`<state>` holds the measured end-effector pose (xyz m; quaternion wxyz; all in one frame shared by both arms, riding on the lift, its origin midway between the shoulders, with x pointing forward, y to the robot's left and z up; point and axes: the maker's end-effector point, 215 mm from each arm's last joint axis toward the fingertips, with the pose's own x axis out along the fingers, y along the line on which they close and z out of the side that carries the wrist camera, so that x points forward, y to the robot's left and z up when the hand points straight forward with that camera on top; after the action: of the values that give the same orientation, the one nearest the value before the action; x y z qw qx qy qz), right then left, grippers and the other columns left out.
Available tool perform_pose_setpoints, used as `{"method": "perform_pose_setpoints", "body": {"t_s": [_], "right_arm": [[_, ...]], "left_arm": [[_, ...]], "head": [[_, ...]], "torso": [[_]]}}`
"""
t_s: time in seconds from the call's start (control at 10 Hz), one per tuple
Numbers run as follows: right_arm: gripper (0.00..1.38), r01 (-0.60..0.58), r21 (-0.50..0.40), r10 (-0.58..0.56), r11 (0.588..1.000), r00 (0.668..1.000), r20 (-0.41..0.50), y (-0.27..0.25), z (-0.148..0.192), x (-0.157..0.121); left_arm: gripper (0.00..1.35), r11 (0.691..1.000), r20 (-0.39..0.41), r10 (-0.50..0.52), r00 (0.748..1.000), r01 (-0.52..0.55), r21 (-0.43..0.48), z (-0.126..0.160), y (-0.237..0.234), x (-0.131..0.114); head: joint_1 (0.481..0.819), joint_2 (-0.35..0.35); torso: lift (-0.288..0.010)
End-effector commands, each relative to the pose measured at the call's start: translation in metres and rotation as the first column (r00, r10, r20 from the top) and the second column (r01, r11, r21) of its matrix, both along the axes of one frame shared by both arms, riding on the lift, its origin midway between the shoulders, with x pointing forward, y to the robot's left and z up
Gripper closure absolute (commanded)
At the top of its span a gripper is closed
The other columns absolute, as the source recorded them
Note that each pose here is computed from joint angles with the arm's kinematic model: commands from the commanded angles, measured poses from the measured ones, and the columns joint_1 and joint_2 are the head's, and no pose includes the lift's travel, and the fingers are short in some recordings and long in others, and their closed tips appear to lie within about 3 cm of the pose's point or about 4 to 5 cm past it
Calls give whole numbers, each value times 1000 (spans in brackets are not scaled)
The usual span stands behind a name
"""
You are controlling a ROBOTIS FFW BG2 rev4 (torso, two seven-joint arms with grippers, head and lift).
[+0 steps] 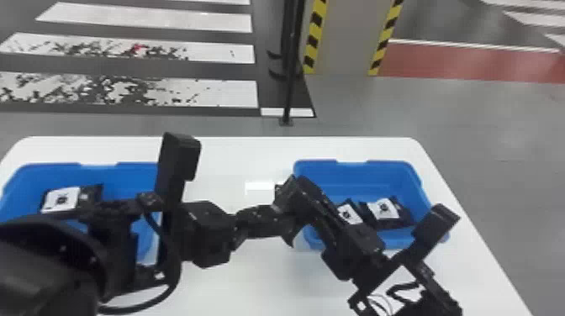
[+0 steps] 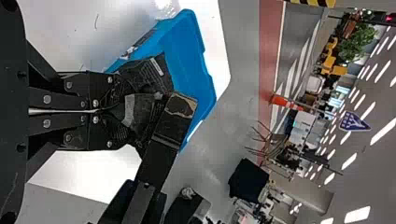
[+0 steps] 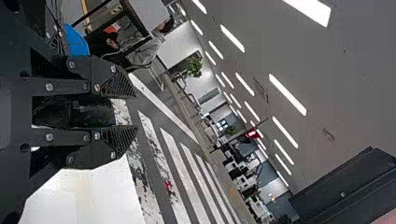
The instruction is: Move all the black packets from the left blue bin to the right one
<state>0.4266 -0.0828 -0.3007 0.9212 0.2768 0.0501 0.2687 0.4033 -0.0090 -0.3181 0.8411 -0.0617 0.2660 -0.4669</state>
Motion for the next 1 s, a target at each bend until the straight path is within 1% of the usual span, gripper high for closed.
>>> {"method": "perform_pose_setpoints", "body": {"t_s": [0.0, 0.1, 0.2, 0.3, 0.4, 0.5, 0.7, 0.9], "right_arm": [[1279, -26, 23, 27, 999, 1000, -16, 9, 0, -4], [1279, -44, 35, 45, 998, 999, -27, 14, -1, -7], [1279, -51, 41, 52, 998, 998, -25, 16, 1, -8], [1279, -52, 51, 53, 997, 998, -26, 16, 2, -7], [1279, -42, 51, 44, 998, 999, -26, 10, 1, -2], [1279, -19, 32, 20, 999, 1000, -22, -4, -1, 8], [1279, 37, -9, -37, 999, 999, -11, -36, -6, 35], [1279, 117, -88, -118, 989, 993, -3, -86, -18, 69]], "left_arm": [[1202, 1000, 4, 7, 1000, -7, -9, 2, 1, 1], [1202, 1000, 5, 15, 1000, -15, -17, 2, 3, 2], [1118, 999, 10, 38, 999, -38, -37, 5, 7, 6], [726, 995, -1, 77, 997, -77, -66, 4, 13, 8], [306, 992, -14, 105, 994, -106, -71, 0, 22, 10], [67, 991, -15, 111, 994, -111, -74, -1, 25, 9], [159, 987, -23, 141, 990, -142, -74, -4, 38, 7], [160, 981, -42, 178, 983, -181, -69, -11, 55, -5]], "head": [[695, -125], [695, -121], [695, -110], [695, -101], [695, -90], [695, -86], [695, -94], [695, -120]], "torso": [[-140], [-140], [-140], [-140], [-140], [-140], [-140], [-140]]}}
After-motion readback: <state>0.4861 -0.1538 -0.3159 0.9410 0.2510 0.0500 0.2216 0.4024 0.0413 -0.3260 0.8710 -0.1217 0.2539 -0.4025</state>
